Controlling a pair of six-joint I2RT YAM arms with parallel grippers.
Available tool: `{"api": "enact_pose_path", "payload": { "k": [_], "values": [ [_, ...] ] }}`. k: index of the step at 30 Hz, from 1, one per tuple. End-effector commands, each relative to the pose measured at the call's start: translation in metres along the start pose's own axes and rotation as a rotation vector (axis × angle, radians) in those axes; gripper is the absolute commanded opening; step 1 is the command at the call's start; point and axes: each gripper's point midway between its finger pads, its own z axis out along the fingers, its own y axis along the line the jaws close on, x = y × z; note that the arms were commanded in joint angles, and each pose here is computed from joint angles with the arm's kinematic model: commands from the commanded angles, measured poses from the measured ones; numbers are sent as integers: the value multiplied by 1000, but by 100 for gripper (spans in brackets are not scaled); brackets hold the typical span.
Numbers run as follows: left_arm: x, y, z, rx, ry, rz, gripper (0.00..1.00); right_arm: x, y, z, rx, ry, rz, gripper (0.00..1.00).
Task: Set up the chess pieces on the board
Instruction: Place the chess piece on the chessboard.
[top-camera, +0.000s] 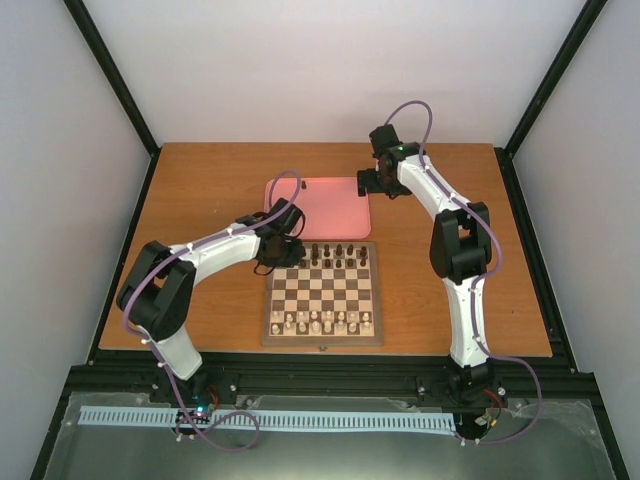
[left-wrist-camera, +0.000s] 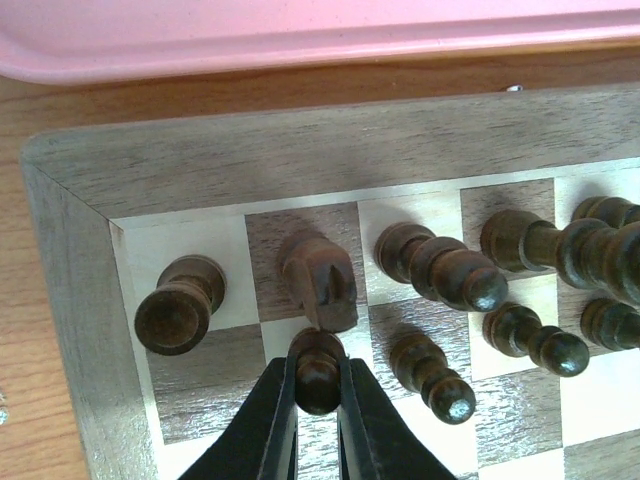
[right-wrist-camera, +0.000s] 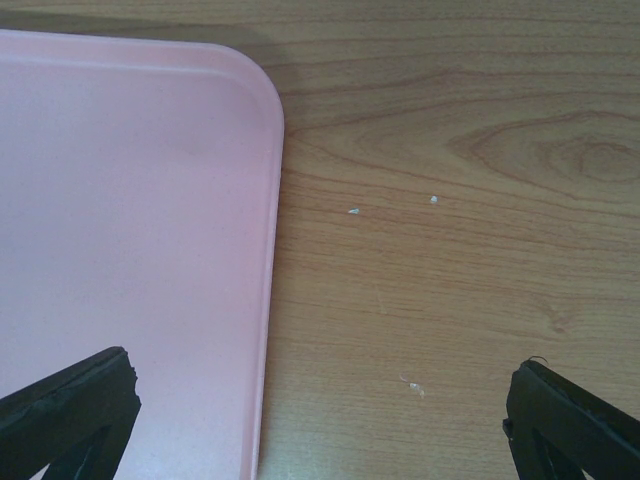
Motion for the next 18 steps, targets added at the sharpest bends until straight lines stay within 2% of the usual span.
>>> {"api": "enact_pose_path", "payload": {
  "k": [1,12,18],
  "values": [
    [4,-2,4,-3,21,3,6,-8,-5,-13,8,-35,5,100],
    [3,-3,2,5,17,13,16,-9,-4,-13,4,-37,5,100],
    [4,-3,-2,7,17,28,31,-9,-5,-12,4,-35,7,100]
  ]
}}
